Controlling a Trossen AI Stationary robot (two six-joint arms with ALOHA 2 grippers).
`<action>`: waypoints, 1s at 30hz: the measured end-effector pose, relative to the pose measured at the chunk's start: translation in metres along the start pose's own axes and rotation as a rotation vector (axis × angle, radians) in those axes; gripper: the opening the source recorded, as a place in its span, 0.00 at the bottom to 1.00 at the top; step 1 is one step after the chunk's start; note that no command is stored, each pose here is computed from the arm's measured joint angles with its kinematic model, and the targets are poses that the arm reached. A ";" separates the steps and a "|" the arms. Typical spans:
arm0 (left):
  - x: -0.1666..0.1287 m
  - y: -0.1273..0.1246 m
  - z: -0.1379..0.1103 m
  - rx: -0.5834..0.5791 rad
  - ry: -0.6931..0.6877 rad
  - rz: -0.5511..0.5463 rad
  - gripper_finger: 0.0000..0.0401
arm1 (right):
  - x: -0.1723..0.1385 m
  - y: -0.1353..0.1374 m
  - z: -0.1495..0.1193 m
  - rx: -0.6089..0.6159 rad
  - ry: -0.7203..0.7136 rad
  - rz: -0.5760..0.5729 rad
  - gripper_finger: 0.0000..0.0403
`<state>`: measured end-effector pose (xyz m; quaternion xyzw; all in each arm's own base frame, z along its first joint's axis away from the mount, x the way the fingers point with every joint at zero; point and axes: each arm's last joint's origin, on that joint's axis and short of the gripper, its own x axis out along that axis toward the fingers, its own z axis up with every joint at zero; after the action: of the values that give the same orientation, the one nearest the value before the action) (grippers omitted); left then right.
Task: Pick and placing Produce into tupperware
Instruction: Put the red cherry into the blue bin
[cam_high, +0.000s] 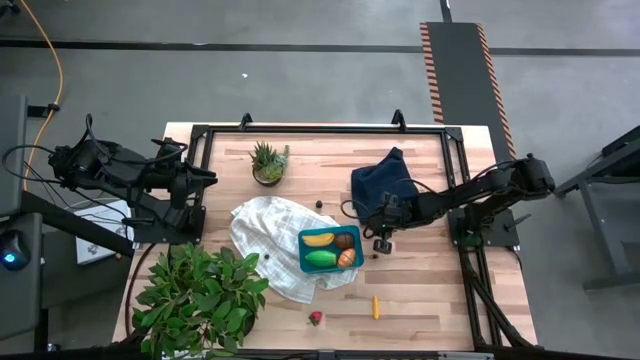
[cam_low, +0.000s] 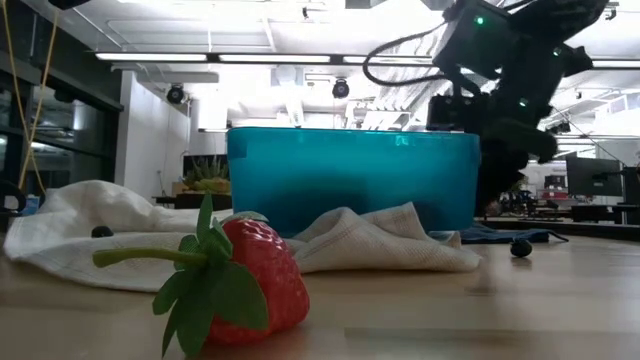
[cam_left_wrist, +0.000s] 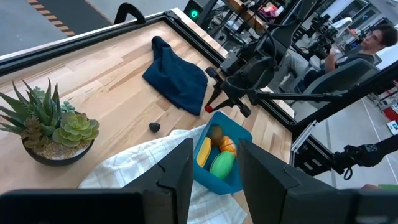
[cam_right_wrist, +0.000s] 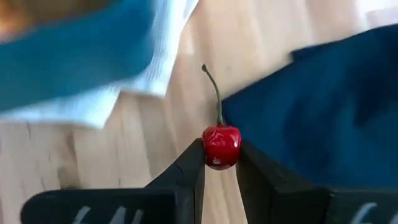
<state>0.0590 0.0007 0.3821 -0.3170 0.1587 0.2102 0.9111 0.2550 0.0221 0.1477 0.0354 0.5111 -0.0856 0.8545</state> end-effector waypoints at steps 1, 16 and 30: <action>0.000 0.000 0.000 0.000 0.000 0.000 0.28 | -0.001 0.000 0.003 0.013 -0.012 -0.011 0.15; 0.000 0.000 0.000 0.001 0.001 0.001 0.28 | -0.023 0.000 0.045 0.114 -0.205 -0.194 0.15; 0.000 0.000 0.000 0.009 0.001 0.001 0.28 | -0.058 -0.011 0.089 0.215 -0.271 -0.235 0.15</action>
<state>0.0590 0.0007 0.3819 -0.3131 0.1600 0.2098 0.9123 0.3030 0.0042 0.2415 0.0545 0.3801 -0.2428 0.8909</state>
